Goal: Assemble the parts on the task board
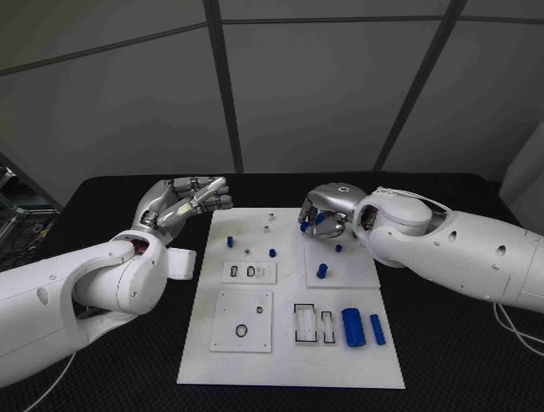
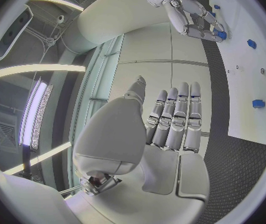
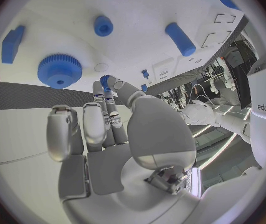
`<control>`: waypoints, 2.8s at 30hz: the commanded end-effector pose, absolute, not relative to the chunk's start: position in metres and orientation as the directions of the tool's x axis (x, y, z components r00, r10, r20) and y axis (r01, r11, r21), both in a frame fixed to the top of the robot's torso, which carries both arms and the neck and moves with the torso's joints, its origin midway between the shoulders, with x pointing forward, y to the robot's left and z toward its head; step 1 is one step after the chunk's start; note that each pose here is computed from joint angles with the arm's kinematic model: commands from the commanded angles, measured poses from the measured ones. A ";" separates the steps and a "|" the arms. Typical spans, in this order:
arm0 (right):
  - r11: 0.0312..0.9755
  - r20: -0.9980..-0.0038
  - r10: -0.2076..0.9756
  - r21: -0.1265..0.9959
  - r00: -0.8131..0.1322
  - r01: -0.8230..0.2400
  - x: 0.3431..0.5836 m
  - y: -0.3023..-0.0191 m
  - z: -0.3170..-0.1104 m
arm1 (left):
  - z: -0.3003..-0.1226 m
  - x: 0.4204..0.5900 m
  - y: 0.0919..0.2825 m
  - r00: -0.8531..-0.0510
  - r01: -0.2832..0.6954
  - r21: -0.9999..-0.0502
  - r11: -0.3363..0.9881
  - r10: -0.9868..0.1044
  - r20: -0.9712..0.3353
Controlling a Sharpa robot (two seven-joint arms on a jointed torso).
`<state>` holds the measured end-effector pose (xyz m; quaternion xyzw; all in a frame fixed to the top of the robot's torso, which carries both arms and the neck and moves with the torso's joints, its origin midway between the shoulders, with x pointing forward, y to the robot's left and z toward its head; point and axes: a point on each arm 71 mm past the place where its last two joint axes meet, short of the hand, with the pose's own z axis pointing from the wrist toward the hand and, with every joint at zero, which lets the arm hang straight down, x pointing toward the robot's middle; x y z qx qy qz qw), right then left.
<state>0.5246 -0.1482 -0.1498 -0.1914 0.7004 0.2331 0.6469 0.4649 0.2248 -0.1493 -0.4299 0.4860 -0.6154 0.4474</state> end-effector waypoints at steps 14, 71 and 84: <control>0.827 -0.985 0.166 0.111 0.051 -0.551 0.539 -0.124 -0.131 | -0.147 0.468 0.225 -0.238 0.141 -0.982 -0.127 -0.967 0.091; 0.819 -0.996 0.070 0.086 -0.050 -0.567 0.562 -0.078 -0.151 | -0.139 0.472 0.218 -0.251 0.155 -0.979 -0.135 -0.964 0.093; 0.829 -0.997 0.058 0.081 -0.059 -0.553 0.565 -0.079 -0.154 | -0.139 0.473 0.218 -0.251 0.156 -0.978 -0.135 -0.963 0.092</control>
